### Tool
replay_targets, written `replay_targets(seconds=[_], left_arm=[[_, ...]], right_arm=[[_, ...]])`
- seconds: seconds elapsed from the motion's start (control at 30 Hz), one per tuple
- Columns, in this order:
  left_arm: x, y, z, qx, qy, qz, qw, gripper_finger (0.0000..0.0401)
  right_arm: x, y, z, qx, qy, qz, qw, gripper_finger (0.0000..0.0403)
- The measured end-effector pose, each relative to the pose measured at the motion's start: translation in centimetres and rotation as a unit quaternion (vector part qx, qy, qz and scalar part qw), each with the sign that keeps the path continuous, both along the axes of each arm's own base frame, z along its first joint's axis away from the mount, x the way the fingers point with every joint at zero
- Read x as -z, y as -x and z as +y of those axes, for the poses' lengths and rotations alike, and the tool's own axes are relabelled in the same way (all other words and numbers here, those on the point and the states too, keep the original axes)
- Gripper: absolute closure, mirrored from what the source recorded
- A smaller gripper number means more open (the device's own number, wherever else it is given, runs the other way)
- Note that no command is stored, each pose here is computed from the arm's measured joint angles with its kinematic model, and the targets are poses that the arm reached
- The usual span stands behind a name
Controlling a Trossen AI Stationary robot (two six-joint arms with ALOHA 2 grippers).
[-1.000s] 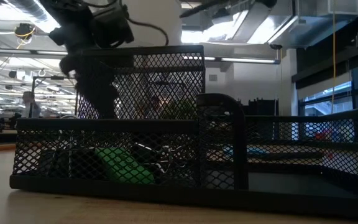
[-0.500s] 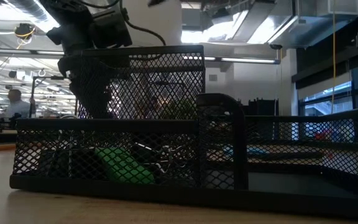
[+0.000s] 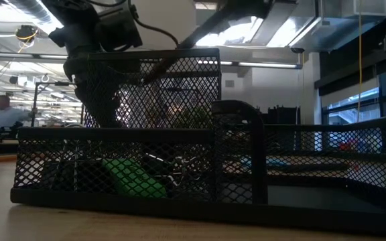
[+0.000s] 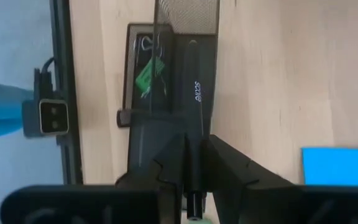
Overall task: Pick and place office supplies into organizer
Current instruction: Put the center black pen into the desk organizer
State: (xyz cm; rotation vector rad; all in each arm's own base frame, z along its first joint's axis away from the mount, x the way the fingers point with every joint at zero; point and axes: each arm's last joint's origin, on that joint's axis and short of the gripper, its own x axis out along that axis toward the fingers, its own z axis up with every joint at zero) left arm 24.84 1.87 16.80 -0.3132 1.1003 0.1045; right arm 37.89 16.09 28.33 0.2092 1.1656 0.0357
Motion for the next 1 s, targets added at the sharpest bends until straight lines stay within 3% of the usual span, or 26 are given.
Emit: replay_targets(seconds=[0.57,1.0], left_arm=[[0.0,-0.1,-1.0,-0.007,-0.036,0.002,0.999,0.0272],[0.0,-0.2,-1.0,-0.013,-0.034,-0.002,0.999,0.0272]], right_arm=[[4.5,-2.3,1.0,0.003,0.010,0.023,1.000,0.0343],[4.6,-2.4,1.0,0.002,0.008,0.021,1.000,0.0327]])
